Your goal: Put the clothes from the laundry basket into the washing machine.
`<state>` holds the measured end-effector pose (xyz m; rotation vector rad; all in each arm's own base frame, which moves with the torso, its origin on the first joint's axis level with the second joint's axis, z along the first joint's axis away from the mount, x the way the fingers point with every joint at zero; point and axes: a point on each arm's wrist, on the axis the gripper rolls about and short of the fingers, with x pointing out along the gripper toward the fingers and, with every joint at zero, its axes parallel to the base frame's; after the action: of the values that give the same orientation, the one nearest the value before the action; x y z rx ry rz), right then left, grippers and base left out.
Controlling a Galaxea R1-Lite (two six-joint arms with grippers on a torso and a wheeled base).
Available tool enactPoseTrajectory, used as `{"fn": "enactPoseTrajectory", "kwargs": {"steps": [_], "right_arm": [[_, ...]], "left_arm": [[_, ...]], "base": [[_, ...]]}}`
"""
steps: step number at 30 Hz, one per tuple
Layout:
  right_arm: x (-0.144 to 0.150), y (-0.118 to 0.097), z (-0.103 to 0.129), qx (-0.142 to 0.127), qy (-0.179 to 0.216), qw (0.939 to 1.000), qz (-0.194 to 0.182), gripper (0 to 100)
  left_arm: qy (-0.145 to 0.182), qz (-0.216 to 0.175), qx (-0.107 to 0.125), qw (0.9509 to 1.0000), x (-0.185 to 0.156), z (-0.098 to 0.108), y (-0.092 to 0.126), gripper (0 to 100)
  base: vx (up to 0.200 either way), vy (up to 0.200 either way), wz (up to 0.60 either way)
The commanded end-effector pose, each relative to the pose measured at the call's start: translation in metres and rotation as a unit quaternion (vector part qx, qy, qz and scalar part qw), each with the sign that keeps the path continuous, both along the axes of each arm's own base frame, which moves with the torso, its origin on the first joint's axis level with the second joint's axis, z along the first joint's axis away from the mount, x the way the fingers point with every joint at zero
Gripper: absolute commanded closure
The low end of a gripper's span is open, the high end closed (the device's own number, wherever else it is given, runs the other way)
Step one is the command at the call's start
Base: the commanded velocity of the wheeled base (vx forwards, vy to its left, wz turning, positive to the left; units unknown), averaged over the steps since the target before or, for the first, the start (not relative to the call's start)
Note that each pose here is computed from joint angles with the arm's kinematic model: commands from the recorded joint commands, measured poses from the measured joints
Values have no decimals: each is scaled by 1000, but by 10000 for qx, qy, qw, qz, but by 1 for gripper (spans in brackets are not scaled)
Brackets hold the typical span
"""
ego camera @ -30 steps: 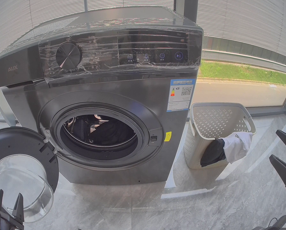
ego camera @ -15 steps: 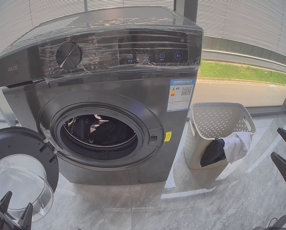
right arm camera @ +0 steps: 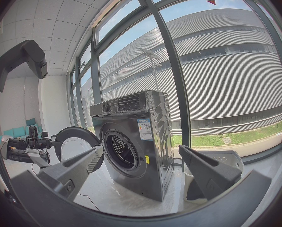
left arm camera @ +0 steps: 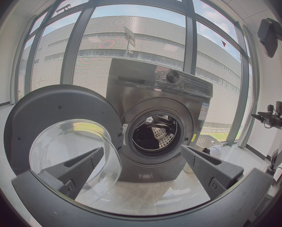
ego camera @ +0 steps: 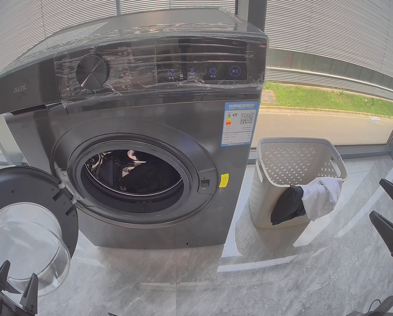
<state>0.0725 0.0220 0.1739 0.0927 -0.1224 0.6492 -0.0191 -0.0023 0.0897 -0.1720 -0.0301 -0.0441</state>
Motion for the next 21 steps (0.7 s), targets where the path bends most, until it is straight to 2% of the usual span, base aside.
{"fn": "enactPoseTrajectory", "kwargs": {"steps": [1,6,11,21], "right_arm": [[1,0,-3,-12,64,10000,-2,0],[0,0,-3,-13,72,10000,-25,0],[0,-1,-5,-16,94,9999,-78,0],[0,-1,-6,-20,125,9999,-78,0]], "left_arm": [[108,-8,-1,9999,2,-5,0,0],[47,-39,-6,10000,1,-5,0,0],[-222,-154,0,9996,-4,-6,0,0],[-208,-253,28,9995,-4,-6,0,0]], "base": [[-200,-200,0],[-200,-200,0],[0,0,0],[0,0,0]]}}
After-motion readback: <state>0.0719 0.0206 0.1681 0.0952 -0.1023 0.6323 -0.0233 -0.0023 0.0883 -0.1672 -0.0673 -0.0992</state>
